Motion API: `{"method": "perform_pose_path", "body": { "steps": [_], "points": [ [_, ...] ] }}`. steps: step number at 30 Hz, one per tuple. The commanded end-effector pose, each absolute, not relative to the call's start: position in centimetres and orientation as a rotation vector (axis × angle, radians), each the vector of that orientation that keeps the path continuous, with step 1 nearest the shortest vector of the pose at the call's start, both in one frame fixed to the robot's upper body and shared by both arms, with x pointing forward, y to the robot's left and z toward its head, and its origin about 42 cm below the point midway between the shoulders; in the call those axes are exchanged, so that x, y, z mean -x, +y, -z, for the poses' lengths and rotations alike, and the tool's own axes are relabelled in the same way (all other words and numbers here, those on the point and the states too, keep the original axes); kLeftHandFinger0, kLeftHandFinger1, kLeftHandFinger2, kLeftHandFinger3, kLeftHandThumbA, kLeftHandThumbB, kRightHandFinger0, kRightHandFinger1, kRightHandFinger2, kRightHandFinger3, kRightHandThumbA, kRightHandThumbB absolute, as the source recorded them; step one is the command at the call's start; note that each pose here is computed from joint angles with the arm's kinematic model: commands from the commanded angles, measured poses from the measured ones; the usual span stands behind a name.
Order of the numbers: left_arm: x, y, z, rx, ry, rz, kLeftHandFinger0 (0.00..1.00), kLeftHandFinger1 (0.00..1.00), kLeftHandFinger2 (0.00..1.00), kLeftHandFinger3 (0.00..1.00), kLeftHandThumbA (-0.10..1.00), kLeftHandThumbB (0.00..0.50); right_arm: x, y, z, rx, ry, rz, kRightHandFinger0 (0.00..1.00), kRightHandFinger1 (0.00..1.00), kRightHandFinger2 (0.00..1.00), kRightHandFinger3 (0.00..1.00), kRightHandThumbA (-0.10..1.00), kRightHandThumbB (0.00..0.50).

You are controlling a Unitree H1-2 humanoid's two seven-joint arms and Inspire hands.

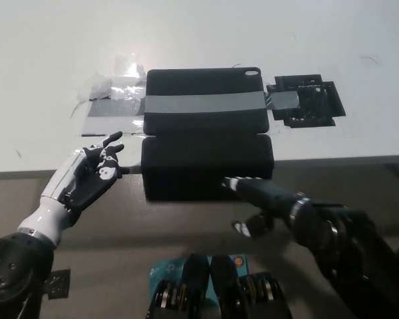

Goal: The robot uses its right hand to pull the cover of a folded tablet cover kept in the middle of the desk

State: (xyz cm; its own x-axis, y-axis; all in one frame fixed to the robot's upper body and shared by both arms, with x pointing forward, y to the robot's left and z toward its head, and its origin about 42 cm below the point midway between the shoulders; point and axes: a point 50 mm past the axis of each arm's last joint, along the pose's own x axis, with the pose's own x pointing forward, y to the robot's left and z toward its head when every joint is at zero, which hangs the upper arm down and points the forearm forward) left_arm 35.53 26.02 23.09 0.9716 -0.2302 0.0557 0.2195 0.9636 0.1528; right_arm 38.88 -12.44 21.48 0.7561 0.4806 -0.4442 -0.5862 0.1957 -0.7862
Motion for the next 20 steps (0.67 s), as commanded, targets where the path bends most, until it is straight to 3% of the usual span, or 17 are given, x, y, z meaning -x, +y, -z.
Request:
{"method": "perform_pose_path", "body": {
  "steps": [1, 8, 9, 13, 17, 19, 20],
  "points": [
    [-36.0, 26.4, -24.6, -0.167, -0.115, 0.225, 0.72, 0.94, 1.00, 1.00, 1.00, 0.204, -38.4, -13.5, -23.1, 1.163, 0.067, -0.719, 1.00, 1.00, 1.00, 1.00, 0.67, 0.500],
    [-35.6, 26.5, -24.0, -0.166, -0.110, 0.234, 0.71, 0.94, 1.00, 1.00, 1.00, 0.208, -35.7, -15.3, -23.2, 1.045, 0.027, -0.714, 1.00, 1.00, 1.00, 1.00, 0.64, 0.500],
    [-35.6, 26.5, -24.0, -0.165, -0.107, 0.232, 0.71, 0.93, 1.00, 1.00, 1.00, 0.214, -35.4, -15.7, -23.4, 1.024, 0.011, -0.703, 1.00, 1.00, 1.00, 1.00, 0.61, 0.500],
    [-35.6, 26.5, -23.7, -0.171, -0.098, 0.235, 0.70, 0.93, 1.00, 1.00, 1.00, 0.205, -34.1, -18.3, -25.1, 0.932, -0.081, -0.594, 1.00, 1.00, 1.00, 1.00, 0.65, 0.494],
    [-35.5, 26.6, -23.5, -0.171, -0.093, 0.234, 0.71, 0.93, 1.00, 1.00, 1.00, 0.217, -33.5, -20.6, -26.7, 0.804, -0.156, -0.480, 1.00, 1.00, 1.00, 1.00, 0.56, 0.458],
    [-35.5, 26.5, -23.5, -0.169, -0.089, 0.233, 0.71, 0.94, 1.00, 1.00, 1.00, 0.206, -33.6, -22.3, -26.8, 0.724, -0.207, -0.386, 1.00, 1.00, 1.00, 1.00, 0.51, 0.350],
    [-35.5, 26.5, -23.5, -0.169, -0.089, 0.233, 0.71, 0.94, 1.00, 1.00, 1.00, 0.206, -33.6, -22.3, -26.8, 0.724, -0.207, -0.386, 1.00, 1.00, 1.00, 1.00, 0.51, 0.350]
  ]
}}
